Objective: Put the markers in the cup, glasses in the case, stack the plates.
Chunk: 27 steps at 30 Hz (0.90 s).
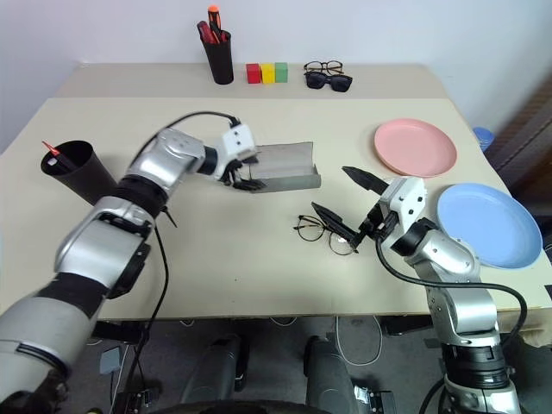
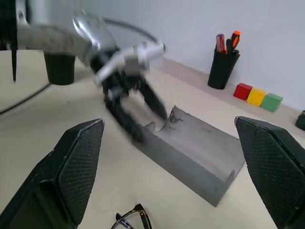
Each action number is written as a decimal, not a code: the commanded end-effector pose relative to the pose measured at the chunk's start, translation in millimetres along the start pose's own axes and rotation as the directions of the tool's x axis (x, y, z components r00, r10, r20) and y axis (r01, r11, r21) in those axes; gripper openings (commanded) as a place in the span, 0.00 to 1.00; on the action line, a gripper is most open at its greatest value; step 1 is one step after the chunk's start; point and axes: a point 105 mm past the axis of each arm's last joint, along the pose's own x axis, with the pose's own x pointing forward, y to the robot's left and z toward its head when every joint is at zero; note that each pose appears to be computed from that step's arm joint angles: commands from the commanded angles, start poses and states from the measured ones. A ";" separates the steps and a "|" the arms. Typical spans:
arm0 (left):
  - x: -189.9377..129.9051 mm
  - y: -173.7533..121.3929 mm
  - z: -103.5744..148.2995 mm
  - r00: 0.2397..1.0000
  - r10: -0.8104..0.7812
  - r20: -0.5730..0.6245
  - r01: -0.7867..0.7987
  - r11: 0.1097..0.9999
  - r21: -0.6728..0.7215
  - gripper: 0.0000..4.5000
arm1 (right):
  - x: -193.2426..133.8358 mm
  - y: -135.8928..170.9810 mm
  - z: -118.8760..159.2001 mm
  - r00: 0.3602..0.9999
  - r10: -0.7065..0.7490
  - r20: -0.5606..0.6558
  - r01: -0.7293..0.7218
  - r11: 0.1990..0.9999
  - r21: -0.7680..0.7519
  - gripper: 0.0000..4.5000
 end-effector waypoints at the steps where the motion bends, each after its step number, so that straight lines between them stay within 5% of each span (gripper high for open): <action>1: -1.4 2.6 18.3 1.000 -0.021 -0.001 0.021 0.996 0.081 0.80 | -7.2 -3.6 13.4 0.999 -0.037 0.023 0.038 0.998 -0.049 1.00; 4: 0.5 0.3 18.1 0.999 -0.039 -0.010 0.040 0.996 0.079 0.80 | -9.4 -3.5 12.9 0.999 -0.048 0.019 0.049 0.997 -0.052 1.00; 11: 3.0 1.4 25.7 1.000 -0.028 0.006 0.028 0.997 0.066 0.04 | -11.0 -4.6 10.6 0.998 -0.058 0.016 0.059 0.997 -0.050 1.00; 20: -3.4 -6.2 33.8 0.990 -0.122 0.069 0.119 0.992 0.046 0.02 | -8.6 -6.9 10.5 0.999 -0.049 0.013 0.049 0.997 -0.054 1.00; 27: -24.7 -30.4 13.3 0.954 -0.295 0.054 0.292 0.955 0.052 0.02 | -13.5 -7.7 4.7 0.998 -0.060 -0.009 0.059 0.997 -0.049 1.00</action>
